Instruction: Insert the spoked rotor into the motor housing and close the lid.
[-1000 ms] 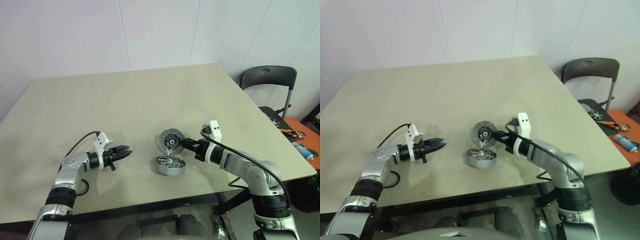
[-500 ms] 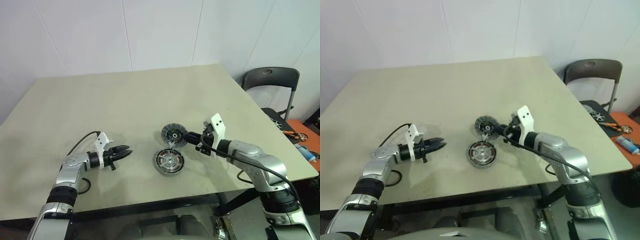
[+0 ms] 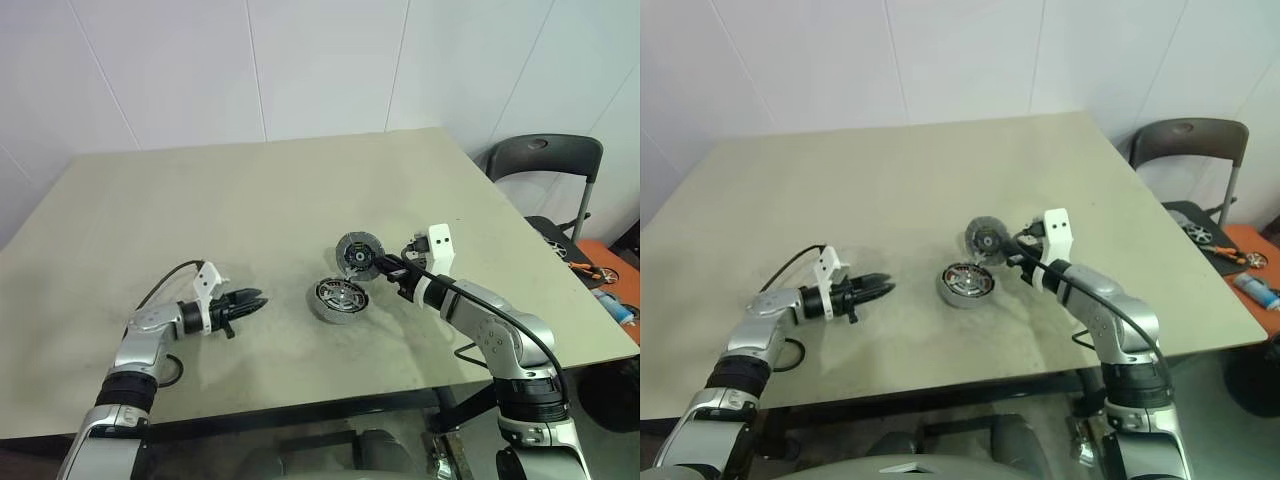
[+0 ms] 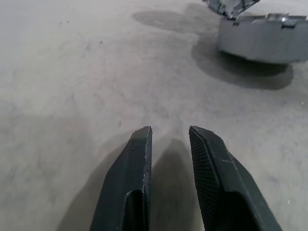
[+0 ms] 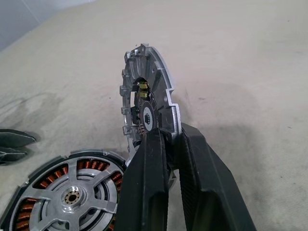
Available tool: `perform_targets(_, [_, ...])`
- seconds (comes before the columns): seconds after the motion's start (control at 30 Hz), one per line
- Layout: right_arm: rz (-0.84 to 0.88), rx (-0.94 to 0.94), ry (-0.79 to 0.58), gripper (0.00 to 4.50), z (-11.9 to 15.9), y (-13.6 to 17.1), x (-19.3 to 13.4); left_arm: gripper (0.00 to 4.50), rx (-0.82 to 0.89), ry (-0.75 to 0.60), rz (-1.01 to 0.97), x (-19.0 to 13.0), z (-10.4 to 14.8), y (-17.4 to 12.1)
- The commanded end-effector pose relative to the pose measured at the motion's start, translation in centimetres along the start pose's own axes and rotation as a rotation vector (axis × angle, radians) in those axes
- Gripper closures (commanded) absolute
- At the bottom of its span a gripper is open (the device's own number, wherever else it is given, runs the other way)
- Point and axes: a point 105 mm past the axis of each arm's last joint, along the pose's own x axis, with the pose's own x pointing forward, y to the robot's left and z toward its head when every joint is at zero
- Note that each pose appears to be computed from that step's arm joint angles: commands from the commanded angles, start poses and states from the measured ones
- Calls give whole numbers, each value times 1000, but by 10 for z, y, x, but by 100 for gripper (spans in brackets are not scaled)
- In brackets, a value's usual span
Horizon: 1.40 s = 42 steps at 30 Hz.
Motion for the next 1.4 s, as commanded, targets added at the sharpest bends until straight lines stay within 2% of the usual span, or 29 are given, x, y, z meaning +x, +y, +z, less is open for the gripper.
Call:
perform_targets(0.03, [-75, -7, -70, 441, 17, -12, -5, 319, 40, -22, -17, 6, 17, -4])
perform_targets(0.17, [-106, -71, -101, 441, 23, -13, -6, 319, 41, -22, -22, 7, 22, -7])
perform_targets(0.43, [147, -363, -30, 441, 4, 41, -18, 319, 39, -18, -24, 6, 29, -10])
perform_targets(0.77, [50, -731, 37, 441, -13, 38, -6, 319, 39, -15, -24, 6, 34, -12])
perform_targets(0.97, [89, -875, 56, 441, -29, 48, -8, 319, 34, -12, -20, 4, 34, -15])
perform_targets(1.13, [149, -977, 42, 441, -40, 59, -17, 319, 30, -7, -16, 2, 32, -17])
perform_targets(1.4, [175, -1295, -65, 441, -44, 69, -20, 319, 28, -5, -14, 1, 31, -17])
